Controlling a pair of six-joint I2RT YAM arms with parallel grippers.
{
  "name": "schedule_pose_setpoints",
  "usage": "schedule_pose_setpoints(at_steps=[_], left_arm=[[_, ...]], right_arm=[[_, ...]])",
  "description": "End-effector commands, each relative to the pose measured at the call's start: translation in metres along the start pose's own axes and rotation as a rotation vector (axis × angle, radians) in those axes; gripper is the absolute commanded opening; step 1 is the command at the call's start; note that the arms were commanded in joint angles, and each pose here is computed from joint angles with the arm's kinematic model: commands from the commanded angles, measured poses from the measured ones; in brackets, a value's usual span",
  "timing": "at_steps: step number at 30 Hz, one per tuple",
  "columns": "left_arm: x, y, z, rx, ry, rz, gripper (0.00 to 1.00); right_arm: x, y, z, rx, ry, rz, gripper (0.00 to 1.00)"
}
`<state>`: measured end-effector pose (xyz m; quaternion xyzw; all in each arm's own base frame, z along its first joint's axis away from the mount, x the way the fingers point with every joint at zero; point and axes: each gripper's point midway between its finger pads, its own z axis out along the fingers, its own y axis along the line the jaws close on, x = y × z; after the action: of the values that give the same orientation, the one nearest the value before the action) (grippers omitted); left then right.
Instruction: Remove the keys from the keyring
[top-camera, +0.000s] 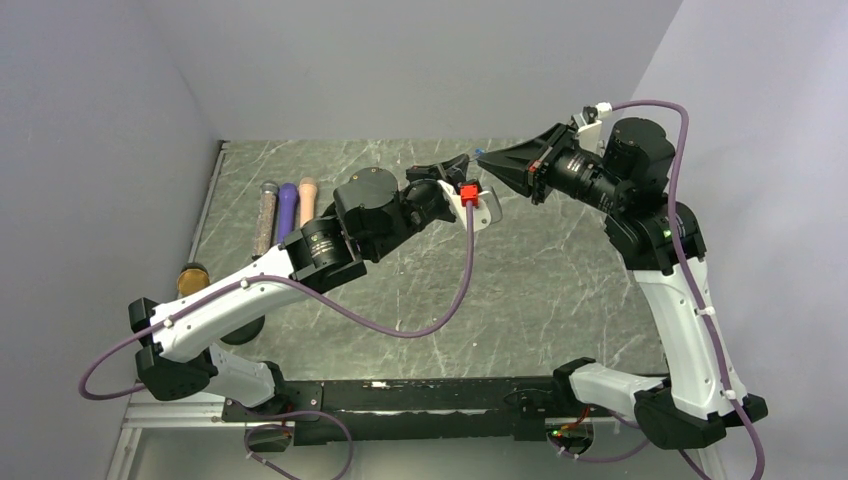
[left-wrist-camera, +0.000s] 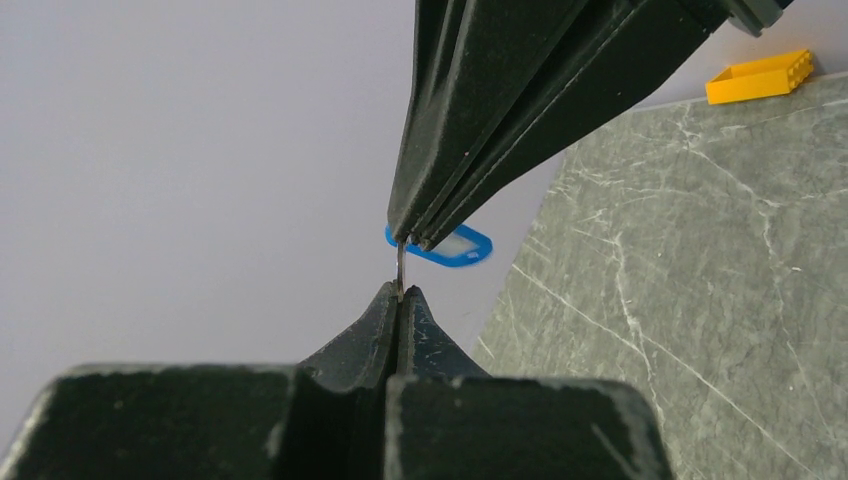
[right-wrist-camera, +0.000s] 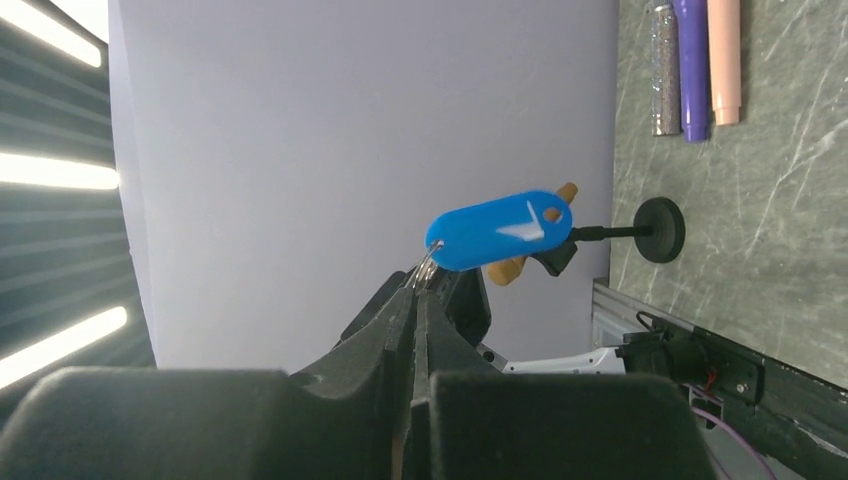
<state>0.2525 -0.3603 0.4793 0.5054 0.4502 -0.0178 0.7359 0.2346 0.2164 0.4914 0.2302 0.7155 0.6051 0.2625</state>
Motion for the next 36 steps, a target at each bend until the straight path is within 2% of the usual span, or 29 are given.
schedule_pose_setpoints(at_steps=[1, 5, 22, 36], left_arm=[[-0.020, 0.025, -0.010, -0.061, -0.045, -0.028, 0.00], [-0.025, 0.026, -0.014, -0.055, -0.062, -0.039, 0.00], [-0.051, 0.034, -0.032, 0.007, -0.138, -0.142, 0.00], [-0.069, 0.036, -0.046, 0.054, -0.192, -0.263, 0.00]], right_arm=[[0.003, 0.017, -0.009, -0.031, -0.003, -0.043, 0.08], [0.003, 0.012, -0.008, -0.020, 0.002, -0.042, 0.00], [0.012, -0.007, -0.014, 0.001, 0.032, -0.182, 0.00], [0.016, -0.003, -0.020, -0.015, 0.058, -0.337, 0.00]])
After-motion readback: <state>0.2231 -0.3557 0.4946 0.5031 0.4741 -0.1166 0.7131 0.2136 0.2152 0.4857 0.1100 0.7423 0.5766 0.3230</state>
